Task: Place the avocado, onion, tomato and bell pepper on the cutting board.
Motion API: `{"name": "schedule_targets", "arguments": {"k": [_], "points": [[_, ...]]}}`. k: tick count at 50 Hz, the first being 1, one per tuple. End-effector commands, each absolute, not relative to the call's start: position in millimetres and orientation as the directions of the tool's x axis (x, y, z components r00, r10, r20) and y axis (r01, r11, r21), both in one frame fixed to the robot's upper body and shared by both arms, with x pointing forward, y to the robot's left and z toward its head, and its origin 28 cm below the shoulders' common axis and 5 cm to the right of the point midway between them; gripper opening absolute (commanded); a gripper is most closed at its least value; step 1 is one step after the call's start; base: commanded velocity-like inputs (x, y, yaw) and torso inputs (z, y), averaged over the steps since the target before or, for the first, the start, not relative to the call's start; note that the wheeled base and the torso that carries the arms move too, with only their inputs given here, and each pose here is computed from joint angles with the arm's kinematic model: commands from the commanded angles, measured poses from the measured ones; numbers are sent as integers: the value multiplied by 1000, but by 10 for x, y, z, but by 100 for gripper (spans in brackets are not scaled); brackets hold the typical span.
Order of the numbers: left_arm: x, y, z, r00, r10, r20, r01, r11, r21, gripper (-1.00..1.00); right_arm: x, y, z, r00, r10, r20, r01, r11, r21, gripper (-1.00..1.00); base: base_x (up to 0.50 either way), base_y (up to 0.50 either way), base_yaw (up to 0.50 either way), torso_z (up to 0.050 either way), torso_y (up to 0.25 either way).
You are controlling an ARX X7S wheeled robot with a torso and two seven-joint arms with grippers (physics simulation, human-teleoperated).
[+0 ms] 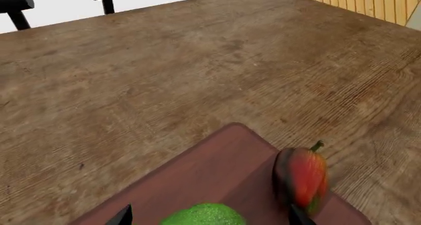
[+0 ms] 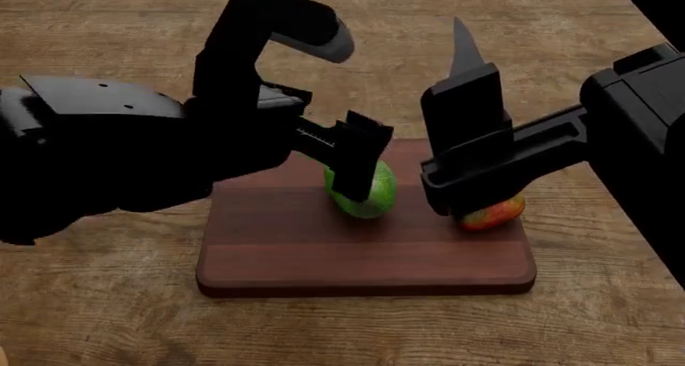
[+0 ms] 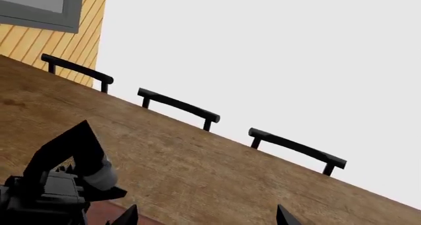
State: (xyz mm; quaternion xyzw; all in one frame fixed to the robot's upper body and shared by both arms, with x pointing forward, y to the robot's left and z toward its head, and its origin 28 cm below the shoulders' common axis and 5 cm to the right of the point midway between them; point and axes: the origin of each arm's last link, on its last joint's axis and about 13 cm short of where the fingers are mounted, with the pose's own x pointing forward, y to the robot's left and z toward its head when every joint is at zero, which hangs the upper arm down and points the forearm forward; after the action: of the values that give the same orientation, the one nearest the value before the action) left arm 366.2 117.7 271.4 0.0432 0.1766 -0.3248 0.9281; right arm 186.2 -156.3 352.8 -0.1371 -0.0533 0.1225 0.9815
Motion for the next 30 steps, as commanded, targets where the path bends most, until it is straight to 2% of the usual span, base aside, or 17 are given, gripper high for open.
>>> {"name": "schedule_targets", "arguments": {"k": [1,11,19,30], "points": [[3359,1546,2823,779,-574,-251,598,801,23,100,1836,-1564,3619,965,260,34,-237,919,-315,100,0,0,0,0,0],[3078,1860,2929,817,-549,-174,562,826,35,100,1762,-1556,3686,964,266,-10,-253,905,-343,100,0,0,0,0,0],[3015,2046,2882,852,-496,-168,504,863,10,100,1734,-1585,3727,959,272,-83,-283,886,-368,100,0,0,0,0,0],[2824,2256,2921,892,-436,-118,442,897,28,100,1509,-1601,3821,941,300,-160,-338,868,-364,100,0,0,0,0,0]]}}
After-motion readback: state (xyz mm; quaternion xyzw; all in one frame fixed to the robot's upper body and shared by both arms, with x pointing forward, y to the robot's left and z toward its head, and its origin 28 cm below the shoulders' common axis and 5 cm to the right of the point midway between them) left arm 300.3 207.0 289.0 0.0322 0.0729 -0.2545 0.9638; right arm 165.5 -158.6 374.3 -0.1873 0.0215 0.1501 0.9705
